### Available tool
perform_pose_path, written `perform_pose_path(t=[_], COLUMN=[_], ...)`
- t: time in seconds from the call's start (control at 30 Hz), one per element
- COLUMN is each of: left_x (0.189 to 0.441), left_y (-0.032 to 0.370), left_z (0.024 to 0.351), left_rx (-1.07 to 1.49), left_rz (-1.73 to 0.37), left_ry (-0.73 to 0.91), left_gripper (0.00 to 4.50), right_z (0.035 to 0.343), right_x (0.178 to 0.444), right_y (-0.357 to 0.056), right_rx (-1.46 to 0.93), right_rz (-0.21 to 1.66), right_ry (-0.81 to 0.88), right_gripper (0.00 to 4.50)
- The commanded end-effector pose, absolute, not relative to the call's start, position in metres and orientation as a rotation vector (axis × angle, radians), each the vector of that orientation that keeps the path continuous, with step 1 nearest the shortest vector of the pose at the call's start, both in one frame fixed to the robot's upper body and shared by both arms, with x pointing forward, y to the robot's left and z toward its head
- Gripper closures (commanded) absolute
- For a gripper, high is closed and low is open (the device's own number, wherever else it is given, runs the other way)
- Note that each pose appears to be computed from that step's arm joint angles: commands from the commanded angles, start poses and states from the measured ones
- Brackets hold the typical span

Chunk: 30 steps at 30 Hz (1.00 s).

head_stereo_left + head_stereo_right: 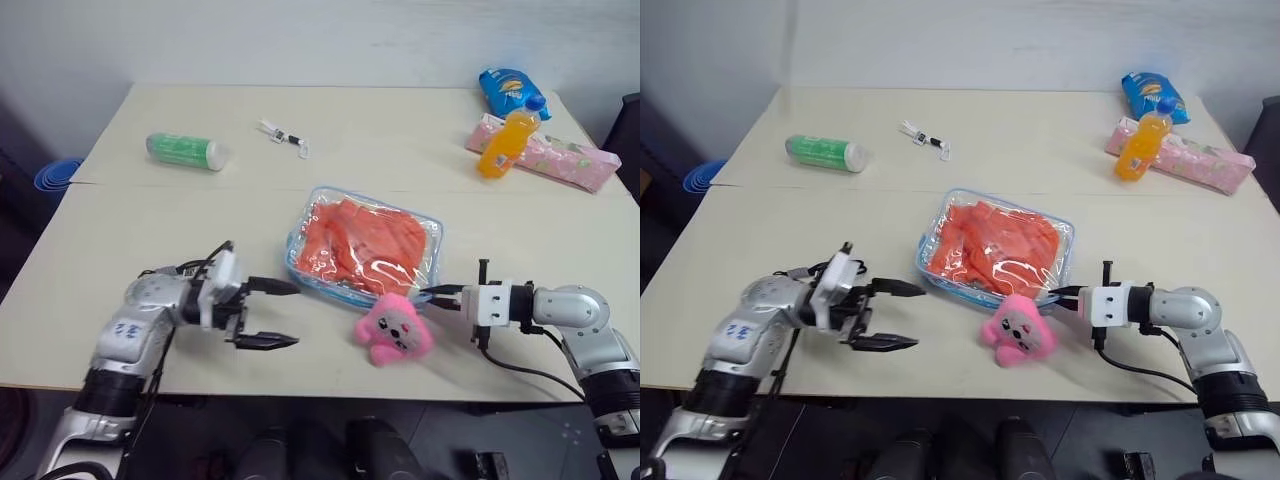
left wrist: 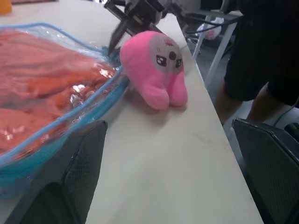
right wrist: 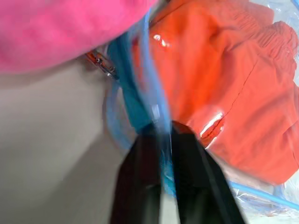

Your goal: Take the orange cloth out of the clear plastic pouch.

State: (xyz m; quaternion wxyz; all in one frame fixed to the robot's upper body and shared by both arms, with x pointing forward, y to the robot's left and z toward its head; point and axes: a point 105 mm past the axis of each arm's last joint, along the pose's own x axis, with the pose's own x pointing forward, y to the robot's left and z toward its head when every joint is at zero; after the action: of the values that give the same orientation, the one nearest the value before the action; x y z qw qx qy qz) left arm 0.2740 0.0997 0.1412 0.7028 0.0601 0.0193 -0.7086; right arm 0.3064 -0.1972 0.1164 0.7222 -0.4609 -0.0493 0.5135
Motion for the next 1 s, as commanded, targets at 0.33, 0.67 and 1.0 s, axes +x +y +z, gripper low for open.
perform_pose_path(t=[0.33, 0.67, 1.0], left_x=[0.286, 0.28, 0.292], left_y=[-0.029, -0.052, 0.011], left_z=[0.124, 0.118, 0.133], left_rx=[0.317, 0.361, 0.257], left_rz=[-1.668, -1.687, -1.696], left_ry=[0.013, -0.016, 0.018], left_gripper=[0.0, 1.53, 4.39], right_z=[0.126, 0.126, 0.127], right_x=[0.311, 0.307, 0.302], right_y=[-0.197, -0.2, -0.22], right_rx=[-1.001, -0.978, -0.985], right_rz=[1.12, 1.101, 1.081], right_ry=[-0.129, -0.124, -0.102], right_gripper=[4.46, 4.5, 4.5])
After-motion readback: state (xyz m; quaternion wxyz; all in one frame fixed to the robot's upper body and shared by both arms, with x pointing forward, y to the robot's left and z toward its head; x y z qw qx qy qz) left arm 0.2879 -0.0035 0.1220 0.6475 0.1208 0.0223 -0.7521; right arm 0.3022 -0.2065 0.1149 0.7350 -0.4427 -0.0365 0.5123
